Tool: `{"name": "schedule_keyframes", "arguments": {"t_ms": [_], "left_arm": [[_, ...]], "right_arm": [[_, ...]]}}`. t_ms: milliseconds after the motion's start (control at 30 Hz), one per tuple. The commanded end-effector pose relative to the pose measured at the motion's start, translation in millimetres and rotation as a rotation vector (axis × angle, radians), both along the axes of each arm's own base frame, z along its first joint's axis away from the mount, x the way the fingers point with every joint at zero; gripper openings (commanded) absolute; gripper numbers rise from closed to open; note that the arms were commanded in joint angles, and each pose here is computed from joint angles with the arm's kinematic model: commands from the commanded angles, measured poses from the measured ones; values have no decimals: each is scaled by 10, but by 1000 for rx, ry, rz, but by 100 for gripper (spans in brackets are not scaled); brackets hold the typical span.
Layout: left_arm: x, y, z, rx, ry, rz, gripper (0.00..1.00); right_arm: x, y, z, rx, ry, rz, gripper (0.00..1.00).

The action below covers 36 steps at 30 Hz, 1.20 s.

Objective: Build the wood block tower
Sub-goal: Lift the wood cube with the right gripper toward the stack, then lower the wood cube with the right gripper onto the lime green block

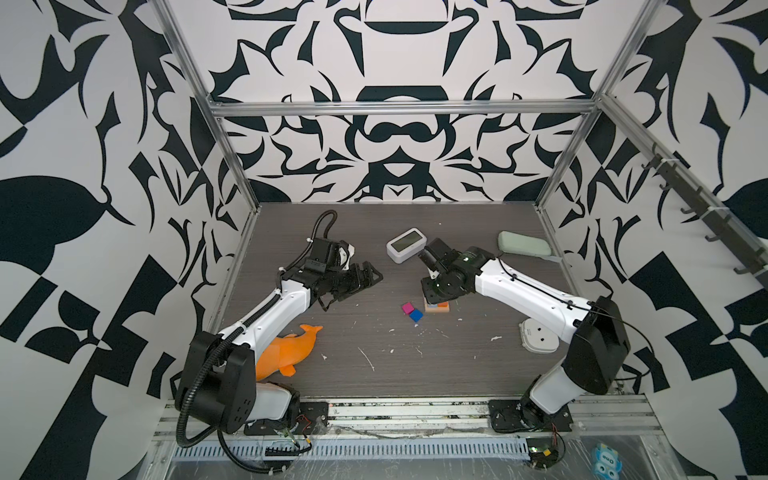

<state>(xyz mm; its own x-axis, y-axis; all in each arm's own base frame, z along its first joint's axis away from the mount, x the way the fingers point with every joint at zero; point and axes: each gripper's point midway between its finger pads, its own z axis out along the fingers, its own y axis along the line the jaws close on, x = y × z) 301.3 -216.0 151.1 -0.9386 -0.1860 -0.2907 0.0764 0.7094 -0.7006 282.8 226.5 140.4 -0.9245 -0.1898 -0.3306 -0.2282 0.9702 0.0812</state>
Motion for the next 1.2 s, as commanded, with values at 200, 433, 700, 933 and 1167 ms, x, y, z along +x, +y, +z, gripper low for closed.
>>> {"name": "schedule_keyframes", "arguments": {"t_ms": [200,433,700,933,1167], "left_arm": [[14,-67,75,-26,-17,-19,94],[15,-103,80,-32,-18,-24,94],[11,-102,84,-33,-19,-24,94],[7,-99,91,-33,-20,-24,94],[12,-104,90,-32,-18,-25,94]], "right_arm": [[195,-133,121,-4,-24,-87,26],[298,-143,38,-35,-22,-110,26],[383,-133,23,-44,-28,-128,26],[431,-163,-39,-54,-20,-141,26],[458,-170,-101,-49,-12,-163,26]]}}
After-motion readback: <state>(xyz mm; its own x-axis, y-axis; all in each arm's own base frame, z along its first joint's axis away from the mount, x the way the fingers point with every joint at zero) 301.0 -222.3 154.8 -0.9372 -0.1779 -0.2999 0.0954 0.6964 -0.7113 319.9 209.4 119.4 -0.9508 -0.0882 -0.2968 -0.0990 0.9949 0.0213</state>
